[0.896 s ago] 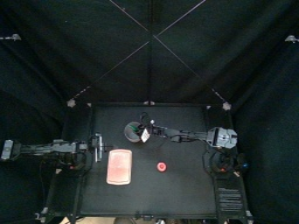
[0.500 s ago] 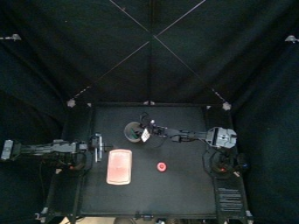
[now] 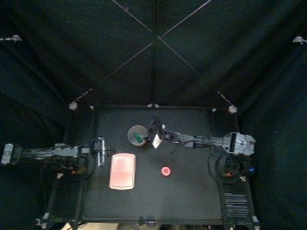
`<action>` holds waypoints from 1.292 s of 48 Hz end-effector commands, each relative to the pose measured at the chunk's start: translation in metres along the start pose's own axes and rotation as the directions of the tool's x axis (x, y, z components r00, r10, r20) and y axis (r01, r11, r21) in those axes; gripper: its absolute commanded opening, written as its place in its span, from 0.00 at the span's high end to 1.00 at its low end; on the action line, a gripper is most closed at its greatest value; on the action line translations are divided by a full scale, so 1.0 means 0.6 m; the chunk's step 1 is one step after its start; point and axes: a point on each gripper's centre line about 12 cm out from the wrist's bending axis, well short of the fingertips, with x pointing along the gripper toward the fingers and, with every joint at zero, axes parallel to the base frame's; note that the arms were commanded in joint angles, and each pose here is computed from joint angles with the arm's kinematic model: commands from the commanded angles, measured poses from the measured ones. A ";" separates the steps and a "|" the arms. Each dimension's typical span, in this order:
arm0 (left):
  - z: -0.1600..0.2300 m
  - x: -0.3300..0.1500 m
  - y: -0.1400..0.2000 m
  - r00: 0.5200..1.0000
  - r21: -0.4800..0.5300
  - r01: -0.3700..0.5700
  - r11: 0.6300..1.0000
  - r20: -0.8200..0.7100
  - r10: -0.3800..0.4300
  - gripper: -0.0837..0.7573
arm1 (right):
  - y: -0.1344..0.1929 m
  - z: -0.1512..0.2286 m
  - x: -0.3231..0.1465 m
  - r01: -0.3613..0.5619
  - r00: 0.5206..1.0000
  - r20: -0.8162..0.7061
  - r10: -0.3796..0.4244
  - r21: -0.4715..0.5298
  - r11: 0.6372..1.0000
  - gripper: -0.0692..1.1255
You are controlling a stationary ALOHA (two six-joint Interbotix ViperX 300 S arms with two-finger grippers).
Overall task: Pick the green pepper then place it in the grey bowl
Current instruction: Drop green pepper in the grey bowl and return to neutral
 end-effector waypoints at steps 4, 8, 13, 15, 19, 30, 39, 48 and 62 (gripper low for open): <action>0.008 0.000 0.001 1.000 0.001 -0.004 1.000 0.015 0.004 0.78 | 0.009 0.007 -0.084 -0.059 0.992 0.111 0.057 0.020 0.998 0.19; 0.009 -0.001 0.003 1.000 -0.002 -0.010 1.000 0.016 0.010 0.78 | 0.007 -0.008 -0.109 -0.077 0.988 0.135 0.072 0.028 0.997 0.19; 0.011 -0.002 0.005 1.000 -0.003 -0.016 1.000 0.024 0.016 0.78 | 0.002 -0.027 -0.139 -0.089 0.985 0.151 0.083 0.031 0.996 0.19; 0.012 -0.003 0.005 0.999 -0.001 -0.016 1.000 0.028 0.016 0.78 | 0.001 -0.035 -0.148 -0.088 0.986 0.146 0.083 0.028 0.996 0.19; 0.013 -0.003 0.006 0.999 -0.002 -0.018 1.000 0.033 0.018 0.78 | -0.004 -0.047 -0.164 -0.084 0.987 0.141 0.079 0.027 0.996 0.19; 0.013 -0.003 0.007 0.999 -0.004 -0.021 1.000 0.033 0.021 0.78 | 0.003 -0.064 -0.194 -0.105 0.986 0.129 0.109 -0.038 0.994 0.19; 0.012 -0.003 0.009 0.999 -0.005 -0.028 1.000 0.029 0.028 0.78 | 0.013 -0.069 -0.199 -0.126 0.984 0.122 0.132 -0.057 0.990 0.19; 0.003 -0.004 0.011 0.999 -0.013 -0.034 0.999 0.015 0.034 0.78 | 0.019 -0.073 -0.199 -0.137 0.983 0.114 0.144 -0.064 0.988 0.19; -0.005 -0.004 0.012 0.999 -0.050 -0.039 0.998 0.004 0.040 0.78 | 0.029 -0.074 -0.199 -0.153 0.981 0.111 0.161 -0.075 0.985 0.19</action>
